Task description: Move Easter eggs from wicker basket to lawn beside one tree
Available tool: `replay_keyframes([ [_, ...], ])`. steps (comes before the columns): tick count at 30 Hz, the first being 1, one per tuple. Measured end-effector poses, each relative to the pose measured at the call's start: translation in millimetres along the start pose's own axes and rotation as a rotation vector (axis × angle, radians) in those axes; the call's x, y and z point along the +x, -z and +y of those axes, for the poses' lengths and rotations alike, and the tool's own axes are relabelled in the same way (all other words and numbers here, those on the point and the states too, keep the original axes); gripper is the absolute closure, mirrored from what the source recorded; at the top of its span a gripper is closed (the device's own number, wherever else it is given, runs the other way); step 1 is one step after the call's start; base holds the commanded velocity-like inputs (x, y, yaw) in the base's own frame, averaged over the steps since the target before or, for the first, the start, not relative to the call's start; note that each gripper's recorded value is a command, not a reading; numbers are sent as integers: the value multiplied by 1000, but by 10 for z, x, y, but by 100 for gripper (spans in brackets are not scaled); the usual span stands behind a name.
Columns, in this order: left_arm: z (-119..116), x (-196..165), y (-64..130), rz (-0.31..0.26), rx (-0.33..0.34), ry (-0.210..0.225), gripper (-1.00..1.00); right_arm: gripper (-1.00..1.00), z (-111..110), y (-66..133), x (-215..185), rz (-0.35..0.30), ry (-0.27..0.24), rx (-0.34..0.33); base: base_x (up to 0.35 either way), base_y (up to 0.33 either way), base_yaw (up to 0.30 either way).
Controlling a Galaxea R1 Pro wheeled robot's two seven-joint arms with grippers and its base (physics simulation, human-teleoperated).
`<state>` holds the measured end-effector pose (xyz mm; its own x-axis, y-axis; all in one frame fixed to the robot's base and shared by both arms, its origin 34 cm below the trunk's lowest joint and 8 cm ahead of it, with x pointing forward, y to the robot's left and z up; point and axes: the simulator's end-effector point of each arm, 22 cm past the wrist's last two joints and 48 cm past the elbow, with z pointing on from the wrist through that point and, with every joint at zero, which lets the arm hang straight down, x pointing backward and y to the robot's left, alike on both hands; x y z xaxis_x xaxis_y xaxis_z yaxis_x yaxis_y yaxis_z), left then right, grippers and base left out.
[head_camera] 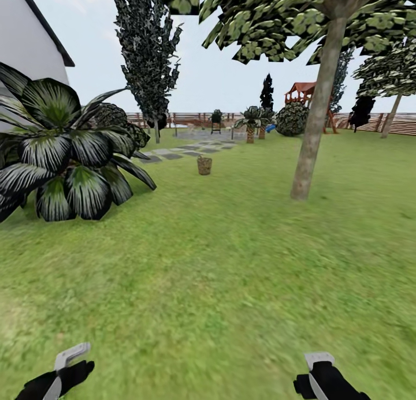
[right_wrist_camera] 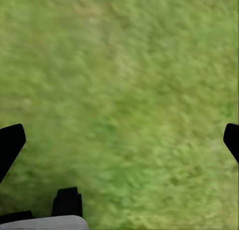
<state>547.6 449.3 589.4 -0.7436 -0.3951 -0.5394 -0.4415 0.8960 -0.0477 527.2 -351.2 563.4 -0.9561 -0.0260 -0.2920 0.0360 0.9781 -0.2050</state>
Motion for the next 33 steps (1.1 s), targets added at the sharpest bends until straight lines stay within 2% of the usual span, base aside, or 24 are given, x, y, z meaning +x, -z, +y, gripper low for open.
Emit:
replay_keyframes([
  [5,-64,-90,19,-19,10,-2,-100,-100,46,1,7,2,1,-6,333,0,0],
  [6,-116,-173,36,-40,18,-3,-100,-100,50,1,7,2,1,-6,329,0,0],
  [8,-387,-407,113,-99,60,-1,-100,-100,73,3,7,2,1,-10,328,0,0],
  [10,-500,-502,148,-131,78,2,-100,-100,100,5,6,2,1,-13,328,0,0],
  [14,-596,-867,239,-331,94,12,-100,-100,218,15,8,2,2,-29,328,0,0],
  [16,-676,-949,283,-377,104,10,-100,-100,255,18,8,2,3,-33,328,0,0],
  [18,-724,-993,312,-400,109,0,-100,-100,263,19,8,2,2,-35,329,0,0],
  [20,-768,-906,288,-366,104,-42,-100,-100,265,19,8,2,2,-35,328,0,0],
  [21,-779,-650,217,-238,95,-84,-100,-100,265,19,8,2,2,-35,315,0,0],
  [22,-781,-533,206,-166,92,-99,-100,-100,265,19,8,2,3,-34,303,0,0],
  [24,-807,-479,252,-87,93,-116,-100,-100,263,18,9,3,3,-34,243,0,0],
  [30,-819,-485,287,-62,92,-125,-100,-100,195,-31,142,32,3,-23,216,0,0],
  [33,-827,-358,265,-22,92,-125,-100,-100,225,-35,165,37,3,-27,253,0,0],
])
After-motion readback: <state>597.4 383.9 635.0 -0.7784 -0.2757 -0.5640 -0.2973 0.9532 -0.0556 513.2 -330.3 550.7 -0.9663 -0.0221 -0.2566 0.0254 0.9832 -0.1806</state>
